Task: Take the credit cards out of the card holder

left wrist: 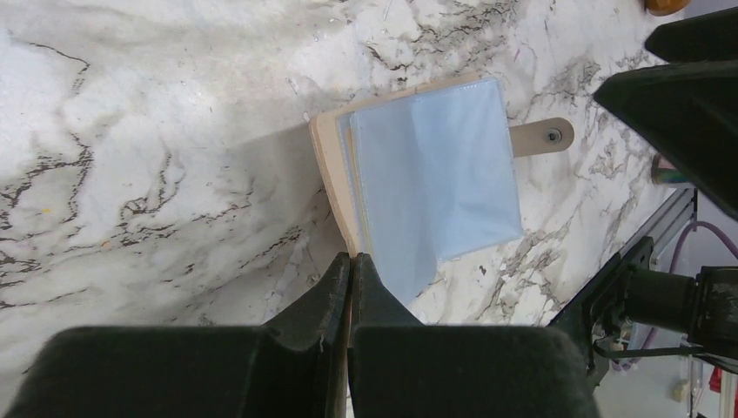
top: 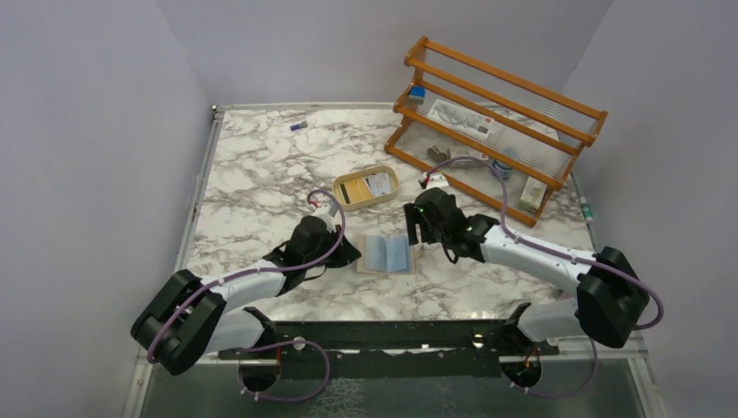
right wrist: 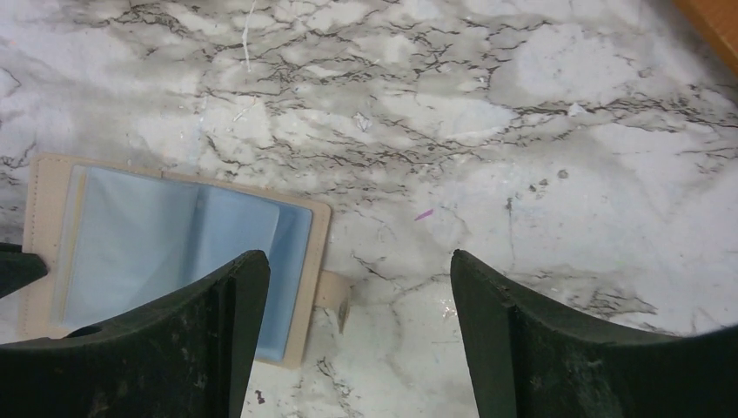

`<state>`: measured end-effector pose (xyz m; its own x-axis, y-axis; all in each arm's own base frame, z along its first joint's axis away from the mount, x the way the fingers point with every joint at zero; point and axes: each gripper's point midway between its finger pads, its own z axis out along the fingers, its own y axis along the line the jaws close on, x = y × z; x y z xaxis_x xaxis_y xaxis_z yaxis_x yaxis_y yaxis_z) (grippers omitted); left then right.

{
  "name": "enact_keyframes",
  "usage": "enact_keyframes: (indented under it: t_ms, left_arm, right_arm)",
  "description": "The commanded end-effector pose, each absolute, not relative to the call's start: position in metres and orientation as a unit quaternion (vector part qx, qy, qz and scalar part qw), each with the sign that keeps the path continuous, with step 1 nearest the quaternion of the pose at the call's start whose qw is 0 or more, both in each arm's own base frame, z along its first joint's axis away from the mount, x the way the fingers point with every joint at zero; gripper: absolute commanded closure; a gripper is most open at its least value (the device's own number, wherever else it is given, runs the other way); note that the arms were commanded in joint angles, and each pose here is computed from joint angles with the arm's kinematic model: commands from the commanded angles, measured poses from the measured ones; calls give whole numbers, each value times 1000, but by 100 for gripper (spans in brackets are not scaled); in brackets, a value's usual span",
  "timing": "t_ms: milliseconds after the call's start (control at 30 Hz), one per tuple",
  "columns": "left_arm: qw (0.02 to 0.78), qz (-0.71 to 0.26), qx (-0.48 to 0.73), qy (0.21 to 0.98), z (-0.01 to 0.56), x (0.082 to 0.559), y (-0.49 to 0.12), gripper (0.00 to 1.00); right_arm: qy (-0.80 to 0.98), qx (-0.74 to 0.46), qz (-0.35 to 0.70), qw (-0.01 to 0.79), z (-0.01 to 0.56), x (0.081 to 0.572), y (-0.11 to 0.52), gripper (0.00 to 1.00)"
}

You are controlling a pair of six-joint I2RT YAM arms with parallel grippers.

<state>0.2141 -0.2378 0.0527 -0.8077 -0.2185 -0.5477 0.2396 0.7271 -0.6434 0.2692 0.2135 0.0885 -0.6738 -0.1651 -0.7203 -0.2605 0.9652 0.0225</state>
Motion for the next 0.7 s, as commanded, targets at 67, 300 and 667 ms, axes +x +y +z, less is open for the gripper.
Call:
enact_keyframes:
  t_ms: [67, 300, 667]
  left_arm:
    - [328, -346, 10, 879, 51, 221, -232, 100]
    - [327, -341, 7, 882, 47, 221, -230, 100]
    - [320, -337, 5, 885, 41, 219, -230, 100]
  right_arm:
    - [901, -131, 85, 405, 126, 268, 216, 19]
    - [894, -165, 182, 376, 115, 263, 287, 19]
    - [887, -194, 245, 338, 89, 256, 357, 21]
